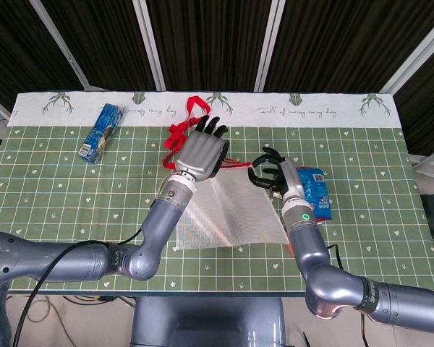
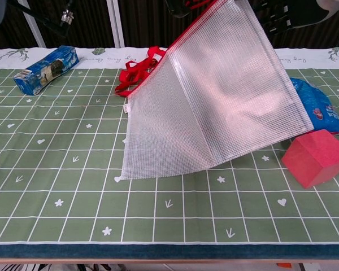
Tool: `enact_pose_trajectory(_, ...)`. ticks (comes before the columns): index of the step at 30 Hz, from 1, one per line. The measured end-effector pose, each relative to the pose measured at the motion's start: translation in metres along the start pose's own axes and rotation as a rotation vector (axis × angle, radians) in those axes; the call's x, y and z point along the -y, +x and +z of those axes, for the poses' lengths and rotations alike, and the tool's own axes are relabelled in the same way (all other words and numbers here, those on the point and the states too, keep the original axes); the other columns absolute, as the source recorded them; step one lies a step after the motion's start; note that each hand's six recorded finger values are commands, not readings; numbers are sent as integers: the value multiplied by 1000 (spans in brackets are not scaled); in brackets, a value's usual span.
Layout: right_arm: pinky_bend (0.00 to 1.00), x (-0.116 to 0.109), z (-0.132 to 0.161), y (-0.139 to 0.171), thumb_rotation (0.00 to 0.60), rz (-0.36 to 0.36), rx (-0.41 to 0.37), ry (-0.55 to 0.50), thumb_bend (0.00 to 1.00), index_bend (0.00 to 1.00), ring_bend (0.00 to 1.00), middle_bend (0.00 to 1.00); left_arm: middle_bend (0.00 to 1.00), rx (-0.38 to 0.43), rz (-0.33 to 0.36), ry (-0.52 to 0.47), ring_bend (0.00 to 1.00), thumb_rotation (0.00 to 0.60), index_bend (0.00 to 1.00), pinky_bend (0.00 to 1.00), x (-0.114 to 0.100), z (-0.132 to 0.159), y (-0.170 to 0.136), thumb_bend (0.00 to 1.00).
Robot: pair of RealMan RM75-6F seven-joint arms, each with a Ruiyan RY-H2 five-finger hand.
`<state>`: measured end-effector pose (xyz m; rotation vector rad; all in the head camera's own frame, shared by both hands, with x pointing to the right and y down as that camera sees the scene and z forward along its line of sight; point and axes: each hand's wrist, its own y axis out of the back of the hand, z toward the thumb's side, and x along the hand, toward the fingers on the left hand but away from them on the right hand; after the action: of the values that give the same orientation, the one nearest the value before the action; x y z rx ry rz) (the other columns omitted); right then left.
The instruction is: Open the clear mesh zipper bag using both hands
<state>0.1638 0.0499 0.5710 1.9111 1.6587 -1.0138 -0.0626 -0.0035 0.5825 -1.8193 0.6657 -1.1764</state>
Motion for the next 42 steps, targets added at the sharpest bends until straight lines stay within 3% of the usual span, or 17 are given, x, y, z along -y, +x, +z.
enact_pose_trajectory(15, 198, -19, 12, -2, 600, -39, -16, -23, 575, 656, 0, 130, 185, -70, -6, 23, 0, 600, 598, 0, 1, -41, -8, 458)
enact_pose_trajectory(31, 198, -59, 17, -9, 600, -134, -14, -14, 576, 656, 0, 130, 186, -214, 9, 64, 0, 600, 598, 0, -19, -127, -35, 458)
enact_pose_trajectory(42, 198, -74, 16, -11, 600, -170, -15, -5, 578, 656, 0, 130, 186, -262, 15, 70, 0, 600, 598, 0, -28, -159, -48, 458)
